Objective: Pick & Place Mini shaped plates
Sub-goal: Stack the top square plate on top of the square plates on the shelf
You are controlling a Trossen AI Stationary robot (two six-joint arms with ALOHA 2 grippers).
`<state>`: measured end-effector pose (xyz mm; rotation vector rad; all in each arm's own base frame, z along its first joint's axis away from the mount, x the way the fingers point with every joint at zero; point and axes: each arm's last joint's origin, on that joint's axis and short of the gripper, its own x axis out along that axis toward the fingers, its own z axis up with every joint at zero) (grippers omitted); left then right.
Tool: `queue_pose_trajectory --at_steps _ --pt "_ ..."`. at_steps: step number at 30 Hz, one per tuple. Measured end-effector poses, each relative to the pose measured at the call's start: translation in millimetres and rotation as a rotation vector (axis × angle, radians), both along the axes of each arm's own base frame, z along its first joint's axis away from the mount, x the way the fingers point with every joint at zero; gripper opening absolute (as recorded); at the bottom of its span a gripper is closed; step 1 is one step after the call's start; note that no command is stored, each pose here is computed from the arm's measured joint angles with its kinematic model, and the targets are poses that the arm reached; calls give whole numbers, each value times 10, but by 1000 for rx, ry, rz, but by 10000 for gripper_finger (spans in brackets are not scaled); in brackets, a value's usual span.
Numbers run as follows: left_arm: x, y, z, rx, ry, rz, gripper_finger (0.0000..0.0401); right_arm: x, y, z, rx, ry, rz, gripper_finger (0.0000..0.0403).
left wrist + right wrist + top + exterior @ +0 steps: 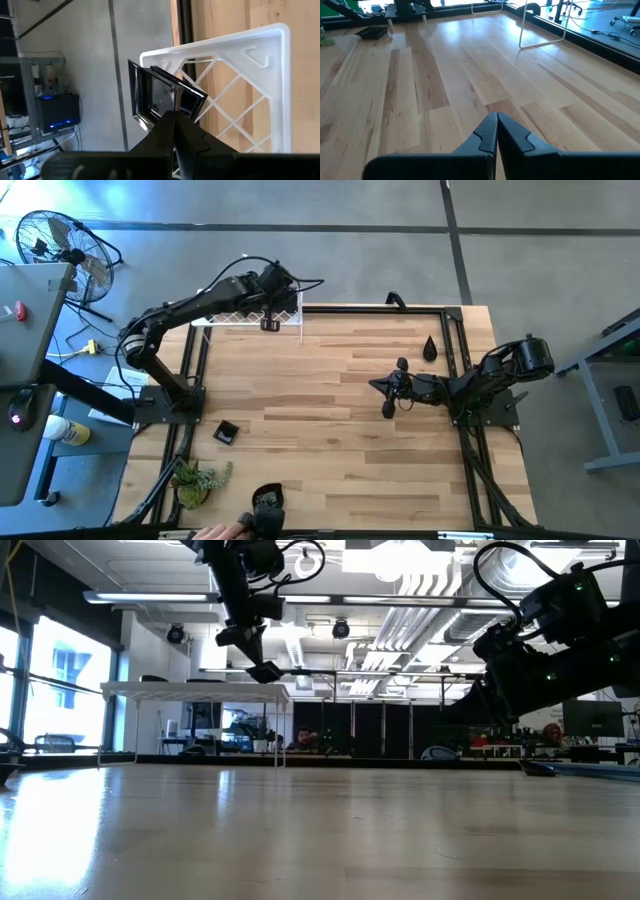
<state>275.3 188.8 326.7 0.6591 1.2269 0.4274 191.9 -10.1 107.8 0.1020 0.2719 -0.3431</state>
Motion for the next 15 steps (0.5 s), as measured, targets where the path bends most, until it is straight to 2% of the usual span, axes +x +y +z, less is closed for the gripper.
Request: queue_pose_trajectory --at_steps 4,12,15 --pt "4 3 -3 1 0 0 14 1 3 -1 5 0 12 4" --pt "4 6 -7 2 -7 23 86 1 3 0 5 -1 13 5" --pt "14 -12 -6 5 -16 45 94 1 4 0 5 -1 13 6"
